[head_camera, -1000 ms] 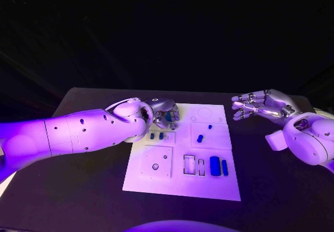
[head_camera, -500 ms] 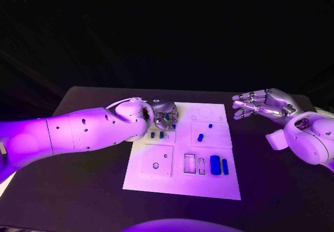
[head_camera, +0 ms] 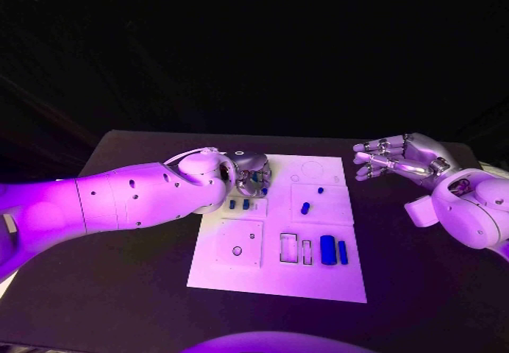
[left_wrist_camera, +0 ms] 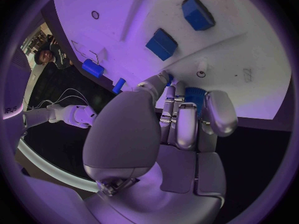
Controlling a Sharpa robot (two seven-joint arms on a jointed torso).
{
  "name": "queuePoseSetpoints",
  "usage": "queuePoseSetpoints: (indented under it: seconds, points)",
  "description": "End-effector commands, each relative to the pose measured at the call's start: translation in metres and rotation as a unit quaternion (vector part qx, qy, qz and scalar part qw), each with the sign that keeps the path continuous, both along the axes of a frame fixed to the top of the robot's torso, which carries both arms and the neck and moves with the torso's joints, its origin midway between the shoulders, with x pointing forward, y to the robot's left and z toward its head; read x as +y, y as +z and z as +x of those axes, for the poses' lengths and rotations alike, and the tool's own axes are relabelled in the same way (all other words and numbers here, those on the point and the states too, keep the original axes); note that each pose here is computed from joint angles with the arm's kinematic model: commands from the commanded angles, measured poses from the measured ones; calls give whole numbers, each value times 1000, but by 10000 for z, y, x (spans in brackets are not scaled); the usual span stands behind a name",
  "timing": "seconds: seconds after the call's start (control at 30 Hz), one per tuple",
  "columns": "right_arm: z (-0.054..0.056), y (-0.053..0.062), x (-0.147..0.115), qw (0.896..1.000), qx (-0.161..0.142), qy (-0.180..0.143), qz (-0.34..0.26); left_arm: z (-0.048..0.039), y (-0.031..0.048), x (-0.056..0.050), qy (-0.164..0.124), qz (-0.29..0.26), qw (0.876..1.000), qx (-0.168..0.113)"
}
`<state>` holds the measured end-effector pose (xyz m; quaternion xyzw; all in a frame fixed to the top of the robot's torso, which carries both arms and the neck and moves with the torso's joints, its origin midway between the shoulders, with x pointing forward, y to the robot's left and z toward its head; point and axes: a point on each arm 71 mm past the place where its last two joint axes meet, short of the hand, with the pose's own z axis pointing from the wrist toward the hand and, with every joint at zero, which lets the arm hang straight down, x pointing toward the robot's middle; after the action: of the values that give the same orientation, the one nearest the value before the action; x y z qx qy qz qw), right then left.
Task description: Assemble the parts on the task board
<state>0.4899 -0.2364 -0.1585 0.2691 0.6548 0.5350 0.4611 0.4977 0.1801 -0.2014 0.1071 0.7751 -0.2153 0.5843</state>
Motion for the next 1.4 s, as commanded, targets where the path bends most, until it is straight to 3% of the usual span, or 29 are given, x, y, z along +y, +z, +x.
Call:
queuePoseSetpoints:
  seconds: [0.03,0.87,1.4]
  points:
    - [-6,0,17,1000,0,8,2,-16,-53,-20,-4,5,1000,4]
    - [-9,0,18,1000,0,9,2,-49,-102,-61,-6,16,1000,22]
    - [-12,2,26,1000,0,10,2,-63,-66,-85,-10,2,1000,7]
